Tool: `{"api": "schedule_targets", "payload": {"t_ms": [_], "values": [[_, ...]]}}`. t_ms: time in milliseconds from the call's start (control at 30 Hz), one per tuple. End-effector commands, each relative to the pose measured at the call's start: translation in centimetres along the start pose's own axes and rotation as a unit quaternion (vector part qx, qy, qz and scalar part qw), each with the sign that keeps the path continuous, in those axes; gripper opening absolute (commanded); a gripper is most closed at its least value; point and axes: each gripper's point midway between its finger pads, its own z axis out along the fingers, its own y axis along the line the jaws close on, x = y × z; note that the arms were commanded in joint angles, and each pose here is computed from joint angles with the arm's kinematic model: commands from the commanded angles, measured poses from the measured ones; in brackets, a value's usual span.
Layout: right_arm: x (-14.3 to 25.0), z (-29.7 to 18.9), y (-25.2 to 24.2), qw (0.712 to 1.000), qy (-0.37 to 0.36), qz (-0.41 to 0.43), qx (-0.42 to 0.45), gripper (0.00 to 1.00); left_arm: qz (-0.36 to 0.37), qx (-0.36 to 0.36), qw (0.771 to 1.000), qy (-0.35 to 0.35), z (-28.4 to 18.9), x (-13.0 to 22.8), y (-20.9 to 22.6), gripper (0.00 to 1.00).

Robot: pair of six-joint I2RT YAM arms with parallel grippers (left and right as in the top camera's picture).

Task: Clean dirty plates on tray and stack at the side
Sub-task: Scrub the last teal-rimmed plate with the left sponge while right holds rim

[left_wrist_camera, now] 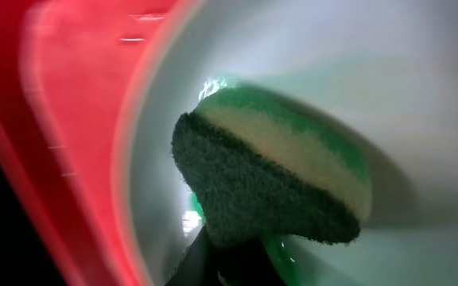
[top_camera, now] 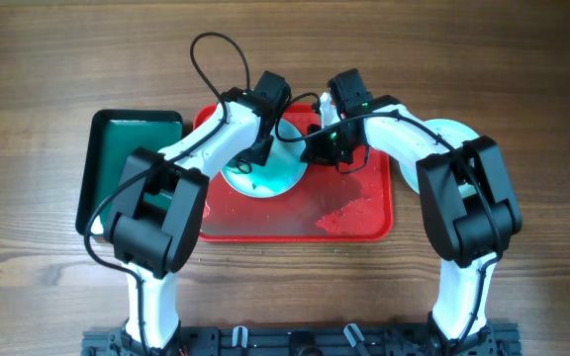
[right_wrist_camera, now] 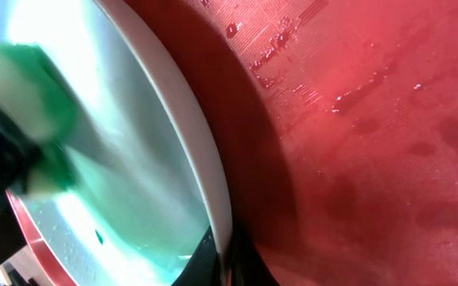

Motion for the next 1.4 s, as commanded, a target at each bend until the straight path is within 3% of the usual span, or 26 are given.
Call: {"api": "schedule_targets", "payload": {"t_ms": [0,100,200,367,500,633,967,1200,1367], "values": [[1.2,1.8,-2.8,0.999,0.023,0.011,0.040,0.04,-0.021,-0.156,0.987,0.022,2.3,1.4,5.4,0.04],[1.2,1.8,-2.9,0.999,0.022,0.011,0.041,0.04,-0.031,-0.104,0.994,0.035,2.7,2.0,3.4,0.04],[1.2,1.8,-2.9,0.999,0.022,0.011,0.041,0.04,0.015,0.058,0.995,0.082,2.5,3.9,-2.5,0.04],[1.1,1.8,-2.9,0.999,0.022,0.011,0.041,0.04,0.133,0.280,0.941,0.133,-0.8,7.5,-9.6,0.04],[1.1,1.8,-2.8,0.999,0.022,0.011,0.041,0.04,0.178,0.349,0.910,0.139,-2.6,8.8,-11.5,0.04],[1.1,1.8,-2.8,0.999,0.022,0.011,0.041,0.04,0.175,0.372,0.903,0.122,-3.0,8.1,-12.5,0.04],[1.2,1.8,-2.8,0.999,0.023,0.011,0.041,0.04,0.097,0.384,0.918,-0.016,-2.6,0.4,-14.3,0.04],[1.2,1.8,-2.8,0.999,0.023,0.011,0.041,0.04,0.052,0.224,0.971,-0.065,0.6,-2.9,-9.8,0.04],[1.2,1.8,-2.8,0.999,0.023,0.011,0.041,0.04,0.028,0.163,0.981,-0.101,1.1,-4.8,-7.9,0.04]]}}
